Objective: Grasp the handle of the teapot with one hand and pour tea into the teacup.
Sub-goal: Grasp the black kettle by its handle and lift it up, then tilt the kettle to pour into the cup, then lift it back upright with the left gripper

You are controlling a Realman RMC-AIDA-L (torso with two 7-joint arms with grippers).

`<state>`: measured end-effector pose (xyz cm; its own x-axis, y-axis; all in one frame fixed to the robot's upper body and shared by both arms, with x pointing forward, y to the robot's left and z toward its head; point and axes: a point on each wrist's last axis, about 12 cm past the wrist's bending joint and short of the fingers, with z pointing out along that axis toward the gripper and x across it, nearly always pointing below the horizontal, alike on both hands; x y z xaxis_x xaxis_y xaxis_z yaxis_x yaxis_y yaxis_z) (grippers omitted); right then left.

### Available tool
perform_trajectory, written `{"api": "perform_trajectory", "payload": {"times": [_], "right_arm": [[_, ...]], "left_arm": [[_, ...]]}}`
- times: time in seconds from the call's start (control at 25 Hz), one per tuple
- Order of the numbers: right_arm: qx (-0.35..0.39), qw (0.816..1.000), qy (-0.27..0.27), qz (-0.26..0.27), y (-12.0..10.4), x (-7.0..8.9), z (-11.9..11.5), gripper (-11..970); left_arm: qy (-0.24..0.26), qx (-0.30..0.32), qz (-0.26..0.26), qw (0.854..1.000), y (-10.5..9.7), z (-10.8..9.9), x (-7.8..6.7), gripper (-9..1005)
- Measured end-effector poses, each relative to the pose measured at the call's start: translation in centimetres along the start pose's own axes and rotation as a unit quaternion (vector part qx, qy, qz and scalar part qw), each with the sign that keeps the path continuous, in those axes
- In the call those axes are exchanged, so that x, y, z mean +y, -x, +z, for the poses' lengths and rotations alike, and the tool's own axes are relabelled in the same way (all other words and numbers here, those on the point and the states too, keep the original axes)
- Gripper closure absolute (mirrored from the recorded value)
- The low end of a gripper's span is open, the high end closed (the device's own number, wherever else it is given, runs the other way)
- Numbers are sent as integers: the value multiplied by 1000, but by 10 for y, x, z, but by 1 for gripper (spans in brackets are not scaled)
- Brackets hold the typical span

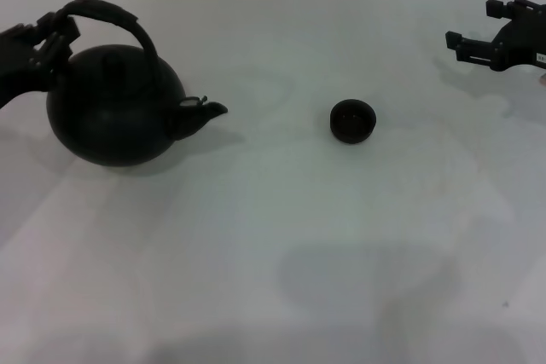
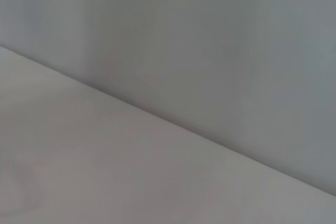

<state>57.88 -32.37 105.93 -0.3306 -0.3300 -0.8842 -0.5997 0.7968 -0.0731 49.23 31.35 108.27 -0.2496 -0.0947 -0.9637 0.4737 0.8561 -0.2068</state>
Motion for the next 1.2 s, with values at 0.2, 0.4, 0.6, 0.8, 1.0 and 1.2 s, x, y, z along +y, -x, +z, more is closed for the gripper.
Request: {"api": "perform_trajectory", "payload": {"times": [0.2,0.4,0.6,0.8,1.0,1.2], "right_arm": [[-7,1000,0,5,1,0,0,96],[-10,1000,1,6,2,1,1,96],[-21,1000,1,7,3,2,1,96],[-28,1000,0,9,4,2,1,96],[-36,999,-2,17,5,1,1,96],[-45,999,-1,23,7,2,0,96]], "left_arm": [[-12,14,40,999,14,15,-2,779],[-22,21,64,998,27,29,0,782],[-30,37,83,995,38,45,0,784],[-38,62,111,991,47,70,-5,786],[-48,78,128,988,56,96,-14,788],[-58,89,129,986,68,118,-20,790]]}}
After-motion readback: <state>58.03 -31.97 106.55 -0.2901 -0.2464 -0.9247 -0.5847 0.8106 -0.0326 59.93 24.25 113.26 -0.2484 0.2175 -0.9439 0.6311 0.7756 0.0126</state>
